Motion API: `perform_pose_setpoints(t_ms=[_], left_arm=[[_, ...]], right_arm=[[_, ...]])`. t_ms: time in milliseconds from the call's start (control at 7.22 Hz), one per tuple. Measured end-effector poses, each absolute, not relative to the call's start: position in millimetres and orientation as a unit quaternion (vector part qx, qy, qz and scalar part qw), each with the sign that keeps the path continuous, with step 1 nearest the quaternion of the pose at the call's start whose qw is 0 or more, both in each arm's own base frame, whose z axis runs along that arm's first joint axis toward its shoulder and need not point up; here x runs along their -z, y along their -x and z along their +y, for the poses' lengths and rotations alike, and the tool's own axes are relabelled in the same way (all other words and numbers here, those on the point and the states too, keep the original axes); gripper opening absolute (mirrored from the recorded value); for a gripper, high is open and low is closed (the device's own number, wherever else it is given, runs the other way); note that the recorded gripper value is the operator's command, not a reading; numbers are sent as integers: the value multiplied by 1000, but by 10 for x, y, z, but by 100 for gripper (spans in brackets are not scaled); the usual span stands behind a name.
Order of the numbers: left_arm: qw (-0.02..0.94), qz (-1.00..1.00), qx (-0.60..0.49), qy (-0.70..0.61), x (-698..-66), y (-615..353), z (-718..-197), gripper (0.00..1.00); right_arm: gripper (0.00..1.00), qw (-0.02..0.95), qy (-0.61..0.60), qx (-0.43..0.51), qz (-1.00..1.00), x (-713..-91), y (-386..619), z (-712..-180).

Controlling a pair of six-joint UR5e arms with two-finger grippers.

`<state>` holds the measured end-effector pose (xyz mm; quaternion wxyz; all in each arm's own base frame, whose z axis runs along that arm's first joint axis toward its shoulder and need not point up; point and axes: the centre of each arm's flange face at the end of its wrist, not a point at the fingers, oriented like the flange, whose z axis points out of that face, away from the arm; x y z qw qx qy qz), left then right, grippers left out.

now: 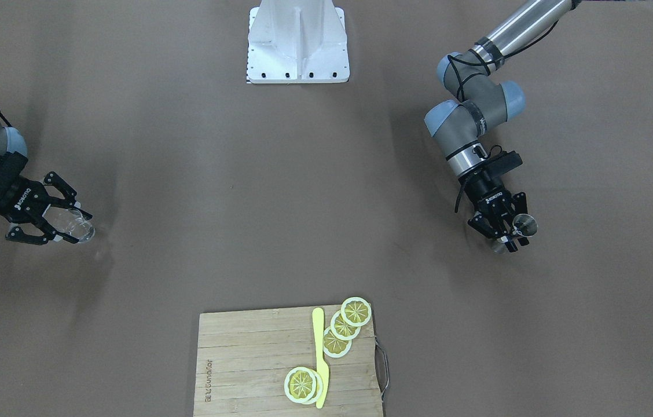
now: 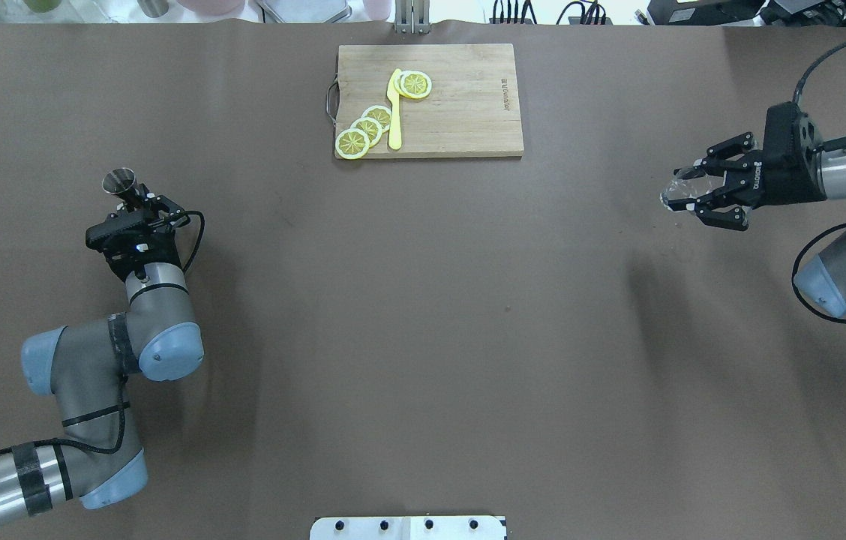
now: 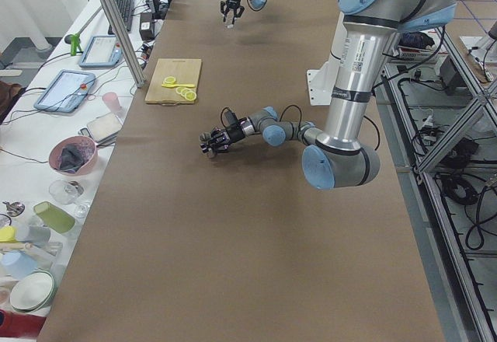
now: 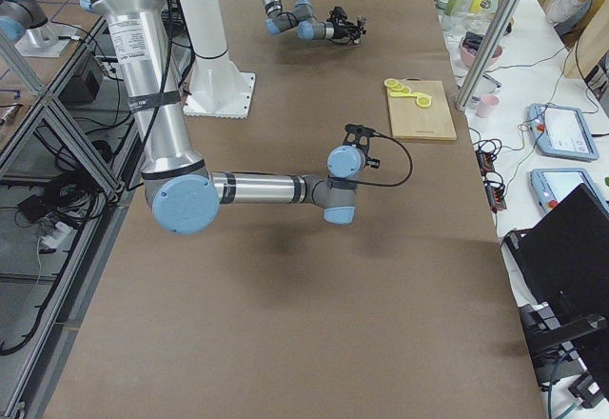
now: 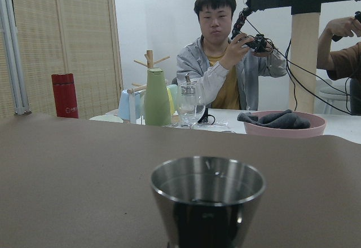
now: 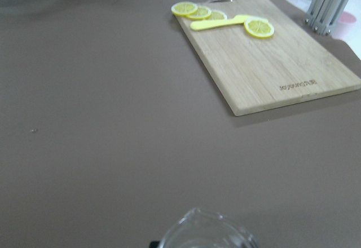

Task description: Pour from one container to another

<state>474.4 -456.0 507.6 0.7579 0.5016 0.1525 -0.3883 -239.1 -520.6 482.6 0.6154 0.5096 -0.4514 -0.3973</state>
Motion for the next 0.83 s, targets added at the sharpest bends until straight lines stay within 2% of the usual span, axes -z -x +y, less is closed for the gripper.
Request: perform_pose_setpoints(t_ms=[415, 554, 692, 831], left_arm=[[751, 158, 398, -503, -4996, -4659, -4629, 24], [748, 159, 401, -504, -4962, -4619, -4661, 17], [746, 158, 404, -505, -4948, -4578, -4697, 2], [745, 159, 406, -504, -4926, -4553, -4717, 2]], right_arm=[[0, 613, -511, 395, -455, -4020, 2081, -5374], [0, 614, -512, 393, -454, -3958, 1991, -5418], [0, 617, -513, 389, -452, -3941, 1895, -5452], [0, 620, -514, 386, -450, -3944, 1825, -5474]])
